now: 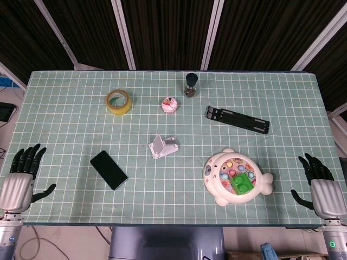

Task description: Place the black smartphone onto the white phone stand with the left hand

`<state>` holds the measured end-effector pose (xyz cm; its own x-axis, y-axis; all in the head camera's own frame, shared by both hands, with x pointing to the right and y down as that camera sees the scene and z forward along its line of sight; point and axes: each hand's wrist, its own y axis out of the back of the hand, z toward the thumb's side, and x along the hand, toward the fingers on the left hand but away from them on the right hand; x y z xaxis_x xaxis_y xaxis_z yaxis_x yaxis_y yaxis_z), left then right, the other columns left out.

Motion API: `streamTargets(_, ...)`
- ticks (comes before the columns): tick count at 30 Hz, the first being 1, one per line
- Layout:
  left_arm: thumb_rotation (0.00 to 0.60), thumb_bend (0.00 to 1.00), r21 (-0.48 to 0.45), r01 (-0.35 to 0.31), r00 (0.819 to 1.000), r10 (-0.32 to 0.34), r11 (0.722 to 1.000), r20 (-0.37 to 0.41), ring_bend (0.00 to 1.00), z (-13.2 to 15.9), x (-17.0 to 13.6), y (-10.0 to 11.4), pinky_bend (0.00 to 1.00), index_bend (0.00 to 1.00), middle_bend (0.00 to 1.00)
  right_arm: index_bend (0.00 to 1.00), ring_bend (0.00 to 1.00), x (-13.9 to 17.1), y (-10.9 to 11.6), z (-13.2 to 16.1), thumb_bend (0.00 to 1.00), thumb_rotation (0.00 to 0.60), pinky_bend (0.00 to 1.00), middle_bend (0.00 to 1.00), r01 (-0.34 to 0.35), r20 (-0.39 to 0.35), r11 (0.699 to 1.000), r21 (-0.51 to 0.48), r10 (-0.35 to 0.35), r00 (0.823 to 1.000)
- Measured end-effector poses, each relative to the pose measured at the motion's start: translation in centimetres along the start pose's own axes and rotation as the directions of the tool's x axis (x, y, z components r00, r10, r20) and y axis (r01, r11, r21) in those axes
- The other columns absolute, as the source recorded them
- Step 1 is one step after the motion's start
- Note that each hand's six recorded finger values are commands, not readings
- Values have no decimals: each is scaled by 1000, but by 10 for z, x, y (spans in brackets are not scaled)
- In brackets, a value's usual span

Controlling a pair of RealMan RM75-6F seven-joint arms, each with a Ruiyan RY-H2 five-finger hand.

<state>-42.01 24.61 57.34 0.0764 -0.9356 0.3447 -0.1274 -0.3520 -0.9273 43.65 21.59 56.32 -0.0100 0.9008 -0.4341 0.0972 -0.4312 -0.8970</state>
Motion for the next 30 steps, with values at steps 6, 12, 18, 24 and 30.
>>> streamTargets(6, 600, 98, 2, 4, 1000, -4, 1000, 1, 0, 0, 0, -1, 0, 0, 0, 62, 0, 0, 0, 0, 361, 600, 152, 0, 1, 1, 1000, 2, -1, 1000)
streamTargets(12, 600, 98, 6, 10, 1000, -10, 1000, 6, 0, 1, 0, -1, 0, 0, 0, 62, 0, 0, 0, 0, 361, 600, 152, 0, 0, 1, 1000, -1, 0, 1000)
streamTargets(18, 600, 98, 26, 34, 999, -34, 999, 11, 0, 0, 2, -4, 0, 0, 0, 62, 0, 0, 0, 0, 362, 600, 152, 0, 0, 3, 1000, 2, 0, 1000)
streamTargets(24, 600, 109, 115, 69, 996, -75, 991, 51, 0, 5, 7, -7, 0, 0, 0, 62, 0, 0, 0, -1, 362, 600, 152, 0, -1, 3, 1000, -4, 1, 1000)
streamTargets(30, 600, 119, 263, 132, 978, -169, 956, 121, 0, 20, 23, -15, 0, 0, 0, 62, 0, 0, 0, -1, 362, 600, 152, 0, -1, 3, 1000, -5, 1, 1000)
